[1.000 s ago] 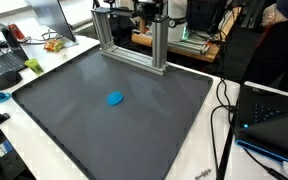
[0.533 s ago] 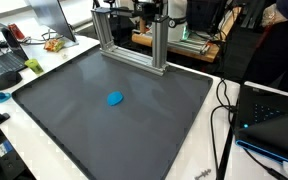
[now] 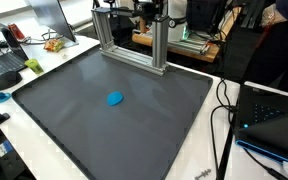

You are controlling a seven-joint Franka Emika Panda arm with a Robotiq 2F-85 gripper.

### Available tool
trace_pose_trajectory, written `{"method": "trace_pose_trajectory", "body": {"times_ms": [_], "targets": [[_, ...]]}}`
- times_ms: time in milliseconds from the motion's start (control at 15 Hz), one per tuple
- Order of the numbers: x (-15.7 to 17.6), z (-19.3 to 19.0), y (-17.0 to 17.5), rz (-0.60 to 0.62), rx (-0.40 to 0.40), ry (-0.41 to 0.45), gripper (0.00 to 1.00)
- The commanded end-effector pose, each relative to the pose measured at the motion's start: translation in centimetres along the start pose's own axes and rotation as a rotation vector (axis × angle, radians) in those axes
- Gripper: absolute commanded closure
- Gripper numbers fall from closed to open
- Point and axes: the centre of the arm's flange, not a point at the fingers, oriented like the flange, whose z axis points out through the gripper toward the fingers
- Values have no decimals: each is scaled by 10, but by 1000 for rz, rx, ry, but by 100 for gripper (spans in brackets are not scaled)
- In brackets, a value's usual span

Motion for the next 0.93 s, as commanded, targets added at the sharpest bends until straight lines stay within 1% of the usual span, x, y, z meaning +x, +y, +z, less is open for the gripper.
{"method": "trace_pose_trajectory", "body": {"times_ms": [0,133,400,533,733,867], "targets": [[-4,6,5,46,-55,-39,0],[-3,6,5,30,-66,-21,0],[0,9,7,53,-129,-11,0],[0,9,7,35,-125,-23,0],[-2,5,8,11,-78,-49,0],[-3,1,10,8,-59,-51,0]]}}
